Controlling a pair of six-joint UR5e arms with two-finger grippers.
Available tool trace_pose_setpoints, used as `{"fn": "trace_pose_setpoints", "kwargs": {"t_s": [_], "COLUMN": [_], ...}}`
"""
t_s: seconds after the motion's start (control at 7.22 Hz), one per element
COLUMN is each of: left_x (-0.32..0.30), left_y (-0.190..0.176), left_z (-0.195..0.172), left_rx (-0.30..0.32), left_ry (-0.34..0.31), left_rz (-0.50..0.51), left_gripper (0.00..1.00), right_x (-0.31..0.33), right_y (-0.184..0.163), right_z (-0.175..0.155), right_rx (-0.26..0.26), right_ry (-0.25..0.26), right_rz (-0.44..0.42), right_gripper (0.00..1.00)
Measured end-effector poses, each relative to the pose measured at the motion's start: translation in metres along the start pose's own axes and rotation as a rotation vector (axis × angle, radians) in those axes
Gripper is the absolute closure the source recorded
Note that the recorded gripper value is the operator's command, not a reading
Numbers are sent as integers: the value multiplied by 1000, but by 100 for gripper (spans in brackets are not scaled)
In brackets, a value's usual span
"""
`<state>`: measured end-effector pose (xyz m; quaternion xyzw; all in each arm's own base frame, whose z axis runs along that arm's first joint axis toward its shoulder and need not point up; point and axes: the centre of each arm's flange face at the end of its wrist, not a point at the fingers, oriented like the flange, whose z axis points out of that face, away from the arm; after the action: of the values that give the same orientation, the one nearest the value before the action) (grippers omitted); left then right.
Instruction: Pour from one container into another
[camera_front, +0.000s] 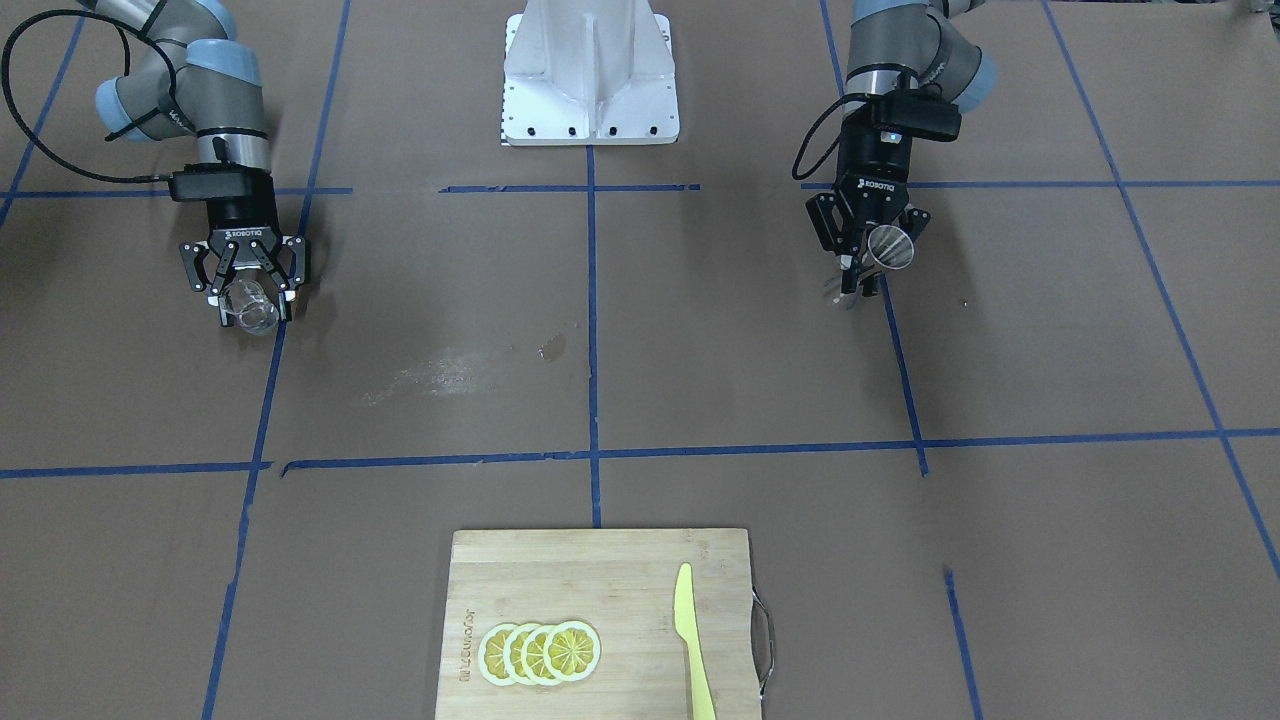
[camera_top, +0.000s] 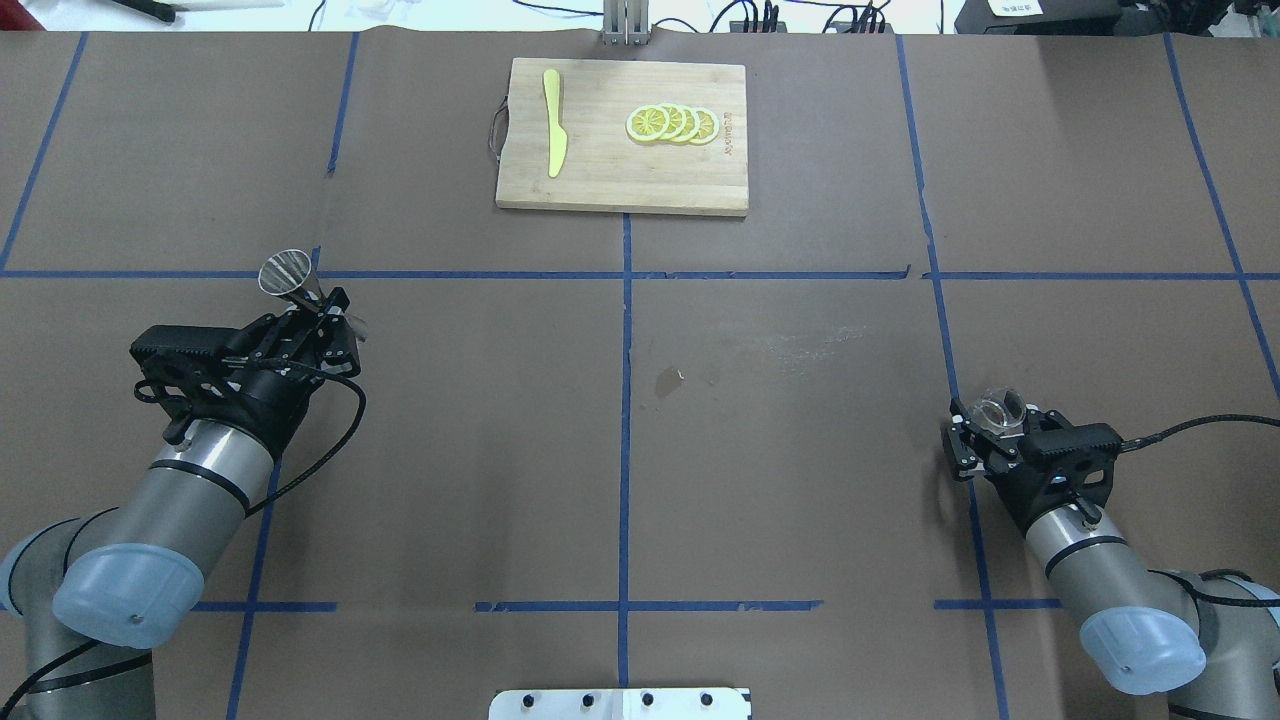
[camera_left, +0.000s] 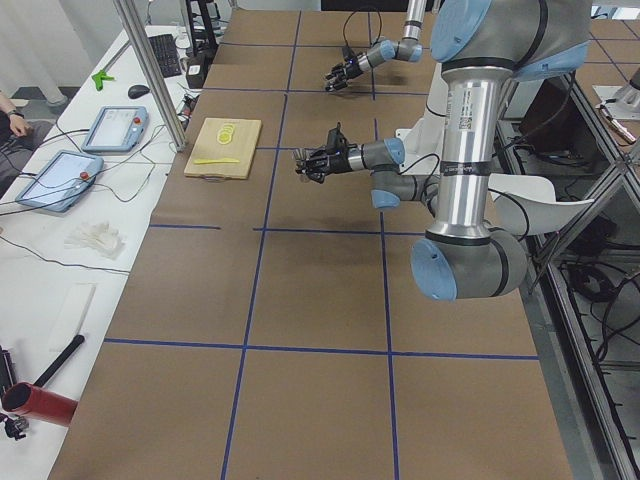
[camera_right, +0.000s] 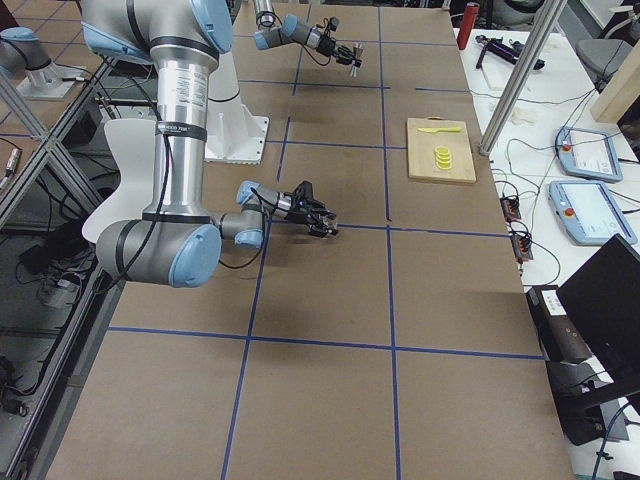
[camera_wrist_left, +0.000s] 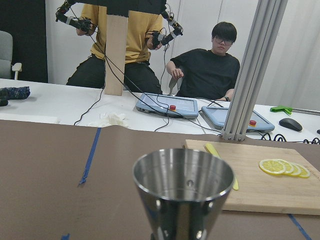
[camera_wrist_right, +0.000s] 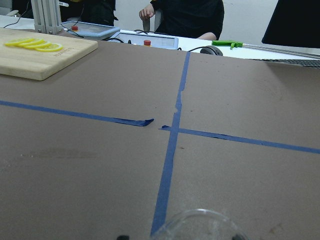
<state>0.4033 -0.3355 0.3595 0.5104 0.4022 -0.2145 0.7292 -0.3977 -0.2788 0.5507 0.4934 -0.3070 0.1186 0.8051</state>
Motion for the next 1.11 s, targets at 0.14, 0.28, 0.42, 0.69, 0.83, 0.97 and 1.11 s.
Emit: {"fn": "trace_pose_setpoints", "kwargs": {"t_s": [0.14,0.28,0.42,0.69,0.83,0.97,1.11], "left_x": [3,4,5,8,17,32,52], "left_y": [-1,-1,-2,-3,-2,2,7], "left_z": [0,1,1,2,6,12,19], "left_rx": [-2,-3,-3,-2,1,2,-1], "left_ry": [4,7,8,11,17,24,36], "left_rz": [-5,-8,-10,-14,-20,-21,-3], "left_gripper": [100,100,100,100,100,100,100], "right_x": [1,4,12,47,59,65,69], "right_y": [-1,-2,-9,-33,-44,-58,-78], "right_z": [0,1,1,8,12,18,23], "right_rx": [-5,-14,-17,-36,-44,-50,-56], "right_ry": [0,-9,-39,-95,-104,-117,-142], "right_rz": [-2,-3,-1,-49,-87,-122,-155], "right_gripper": [100,100,100,100,100,100,100]}}
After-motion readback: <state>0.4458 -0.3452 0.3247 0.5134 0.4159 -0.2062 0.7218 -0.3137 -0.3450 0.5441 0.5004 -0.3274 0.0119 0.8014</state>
